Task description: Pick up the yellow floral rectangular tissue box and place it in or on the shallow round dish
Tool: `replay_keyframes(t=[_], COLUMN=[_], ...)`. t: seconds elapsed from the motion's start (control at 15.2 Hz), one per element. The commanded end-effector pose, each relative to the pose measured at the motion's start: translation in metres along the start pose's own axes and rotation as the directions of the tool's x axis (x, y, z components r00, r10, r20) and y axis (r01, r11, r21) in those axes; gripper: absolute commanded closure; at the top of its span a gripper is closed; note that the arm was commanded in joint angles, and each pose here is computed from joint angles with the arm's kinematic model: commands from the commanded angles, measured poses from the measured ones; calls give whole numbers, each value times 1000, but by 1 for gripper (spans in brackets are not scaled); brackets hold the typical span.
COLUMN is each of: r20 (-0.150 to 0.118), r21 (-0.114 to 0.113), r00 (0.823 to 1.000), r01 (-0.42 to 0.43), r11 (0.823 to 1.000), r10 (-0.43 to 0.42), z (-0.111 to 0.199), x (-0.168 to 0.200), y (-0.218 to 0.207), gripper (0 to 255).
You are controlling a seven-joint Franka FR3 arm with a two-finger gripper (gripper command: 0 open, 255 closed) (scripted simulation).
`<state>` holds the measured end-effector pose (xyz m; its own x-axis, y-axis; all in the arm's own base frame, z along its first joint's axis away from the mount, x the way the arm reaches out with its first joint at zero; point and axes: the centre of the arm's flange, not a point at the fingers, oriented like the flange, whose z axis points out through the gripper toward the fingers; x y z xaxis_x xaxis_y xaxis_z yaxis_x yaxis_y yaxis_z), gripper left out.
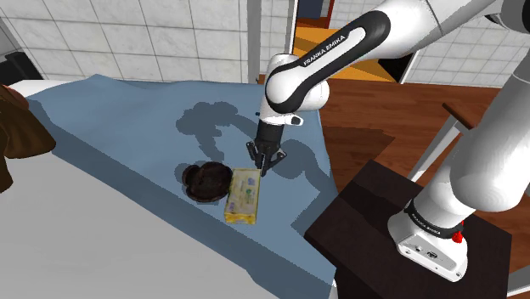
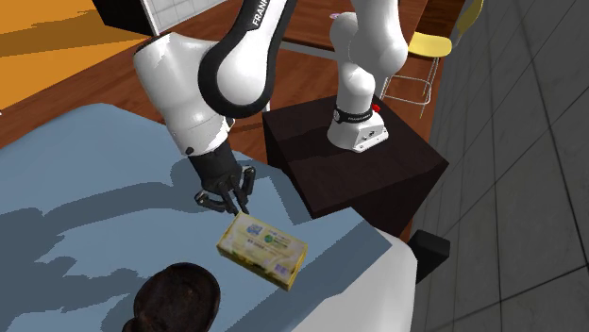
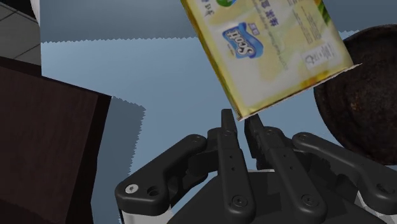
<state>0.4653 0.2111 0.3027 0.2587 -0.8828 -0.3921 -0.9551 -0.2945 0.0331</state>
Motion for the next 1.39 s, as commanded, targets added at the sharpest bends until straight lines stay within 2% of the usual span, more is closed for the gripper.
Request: replay_keyframes(t=[0.0,0.2,1.25,1.32], r20=[0,0,0,0], r21=[0,0,0,0], r00=[1000,1000,1000,1000], r01=[0,0,0,0], r11=[1000,1000,1000,1000], r10=[0,0,0,0], z=[-9,-20,-73,-68], x=[-4,-9,48,50], y=[0,1,-200,-201], gripper=[255,255,255,255])
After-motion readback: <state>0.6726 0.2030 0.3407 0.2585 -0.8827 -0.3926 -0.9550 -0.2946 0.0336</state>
